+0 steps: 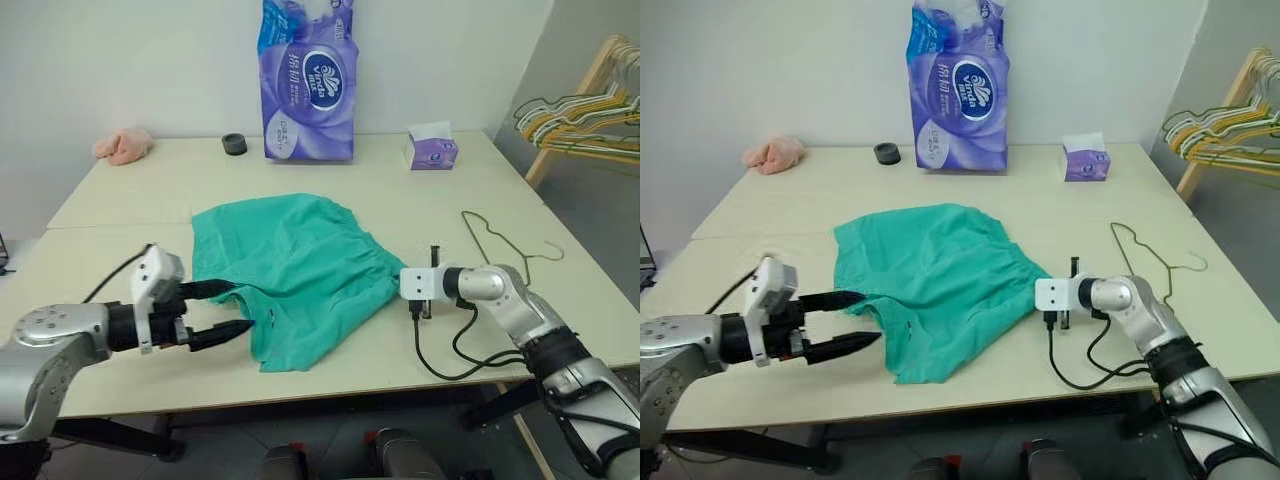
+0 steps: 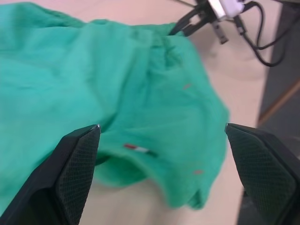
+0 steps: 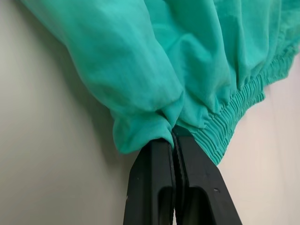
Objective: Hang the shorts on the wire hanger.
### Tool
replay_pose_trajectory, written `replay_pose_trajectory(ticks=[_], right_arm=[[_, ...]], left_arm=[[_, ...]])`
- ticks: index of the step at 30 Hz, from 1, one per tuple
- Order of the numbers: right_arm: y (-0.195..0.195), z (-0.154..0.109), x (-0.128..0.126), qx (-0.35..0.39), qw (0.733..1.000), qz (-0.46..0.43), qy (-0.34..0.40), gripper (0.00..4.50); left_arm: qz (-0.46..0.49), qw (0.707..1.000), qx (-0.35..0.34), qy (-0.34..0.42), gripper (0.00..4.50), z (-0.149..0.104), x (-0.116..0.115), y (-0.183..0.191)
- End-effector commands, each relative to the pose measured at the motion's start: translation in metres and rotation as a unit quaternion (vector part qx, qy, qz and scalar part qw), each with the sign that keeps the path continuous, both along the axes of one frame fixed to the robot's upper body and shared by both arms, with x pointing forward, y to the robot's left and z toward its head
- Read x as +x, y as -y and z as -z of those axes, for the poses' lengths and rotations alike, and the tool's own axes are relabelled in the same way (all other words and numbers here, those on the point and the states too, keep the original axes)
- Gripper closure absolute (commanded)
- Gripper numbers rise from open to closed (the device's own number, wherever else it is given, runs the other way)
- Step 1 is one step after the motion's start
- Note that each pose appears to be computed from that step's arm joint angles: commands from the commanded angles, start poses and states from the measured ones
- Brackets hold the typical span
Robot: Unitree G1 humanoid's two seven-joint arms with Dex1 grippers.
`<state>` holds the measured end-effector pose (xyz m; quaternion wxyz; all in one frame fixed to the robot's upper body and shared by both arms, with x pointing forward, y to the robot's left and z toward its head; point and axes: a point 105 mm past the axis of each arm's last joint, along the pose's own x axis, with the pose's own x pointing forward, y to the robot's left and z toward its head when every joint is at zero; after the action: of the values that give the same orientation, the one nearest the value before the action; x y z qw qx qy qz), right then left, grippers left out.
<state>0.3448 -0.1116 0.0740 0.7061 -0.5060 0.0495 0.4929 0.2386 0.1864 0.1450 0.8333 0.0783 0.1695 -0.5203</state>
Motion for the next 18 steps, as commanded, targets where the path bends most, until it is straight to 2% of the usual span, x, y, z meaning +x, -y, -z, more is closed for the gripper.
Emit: replay_pose_trajectory(ticks=[1, 3, 7, 14, 18], right_arm=[[-0.019, -0.018, -0.006, 0.031, 0.999, -0.013, 0.015, 4.5], [-0.022, -0.017, -0.009, 0.032, 0.999, -0.013, 0.015, 4.5], [-0.023, -0.015, -0.013, 0.029, 0.999, -0.014, 0.009, 4.5], [-0.022, -0.014, -0.019, 0.024, 0.999, -0.021, 0.005, 4.5], [-0.022, -0.014, -0.02, 0.024, 0.999, -0.024, 0.005, 4.5]], left_arm=[[0.005, 1.0, 0.026, 0.016, 0.01, 0.014, 0.011, 0.022], [0.009, 0.998, 0.056, 0.014, 0.01, 0.03, 0.014, 0.025], [0.047, 0.996, 0.077, -0.001, 0.01, 0.046, 0.002, 0.035], [0.084, 0.984, 0.142, -0.071, 0.01, 0.074, -0.027, 0.008], [0.024, 0.983, 0.175, -0.047, 0.01, 0.083, -0.011, -0.017]])
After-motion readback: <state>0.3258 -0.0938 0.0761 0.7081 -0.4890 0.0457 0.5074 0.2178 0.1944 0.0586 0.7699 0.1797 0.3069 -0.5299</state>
